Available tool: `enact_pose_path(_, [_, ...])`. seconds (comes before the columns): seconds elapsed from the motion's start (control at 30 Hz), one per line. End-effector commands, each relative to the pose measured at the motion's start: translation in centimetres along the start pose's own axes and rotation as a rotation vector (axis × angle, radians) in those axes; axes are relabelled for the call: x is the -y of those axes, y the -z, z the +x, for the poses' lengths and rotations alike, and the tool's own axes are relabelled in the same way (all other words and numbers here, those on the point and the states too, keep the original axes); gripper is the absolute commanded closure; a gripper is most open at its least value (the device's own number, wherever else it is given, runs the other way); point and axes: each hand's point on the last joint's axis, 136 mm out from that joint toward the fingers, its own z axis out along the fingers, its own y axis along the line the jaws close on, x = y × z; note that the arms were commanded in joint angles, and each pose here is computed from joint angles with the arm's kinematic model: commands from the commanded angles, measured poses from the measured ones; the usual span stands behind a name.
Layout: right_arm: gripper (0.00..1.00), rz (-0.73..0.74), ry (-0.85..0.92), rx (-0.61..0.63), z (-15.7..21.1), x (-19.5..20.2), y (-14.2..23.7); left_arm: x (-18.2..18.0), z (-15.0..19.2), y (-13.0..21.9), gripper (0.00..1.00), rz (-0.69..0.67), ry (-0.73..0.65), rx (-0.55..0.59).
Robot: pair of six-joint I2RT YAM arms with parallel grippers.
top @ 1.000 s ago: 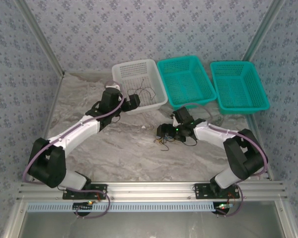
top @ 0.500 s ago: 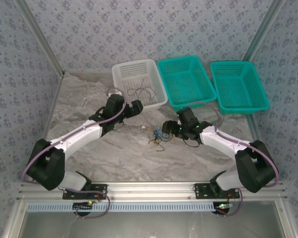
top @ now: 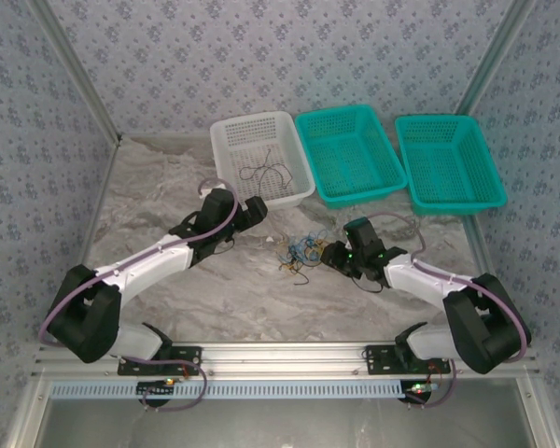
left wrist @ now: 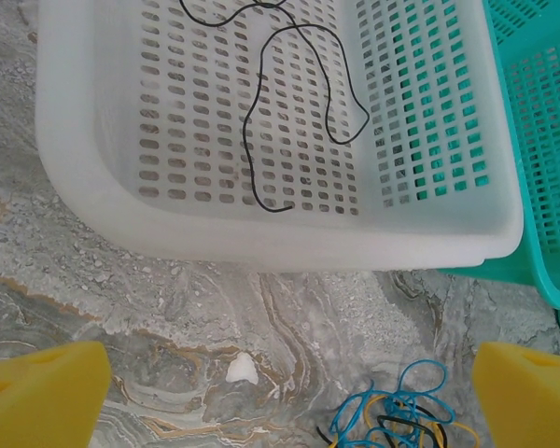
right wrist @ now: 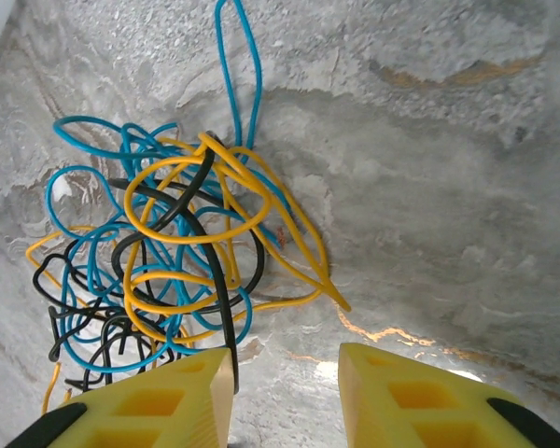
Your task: Untangle the cables
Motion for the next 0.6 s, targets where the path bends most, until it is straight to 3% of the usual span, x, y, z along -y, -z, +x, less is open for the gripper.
enact_pose_path(0.0, [0.64,-0.113,0.008,0.016,-0.6,-2.1,0.2,1.3,-0.2,0.0,0.01,0.044,0.03,0.007])
enact_pose_path(0.57, [0.7,-0.079,-0.004,-0.027,0.3,-1.0,-1.0,2.1,1.1,-0.6,0.01,0.06,0.021,-0.042])
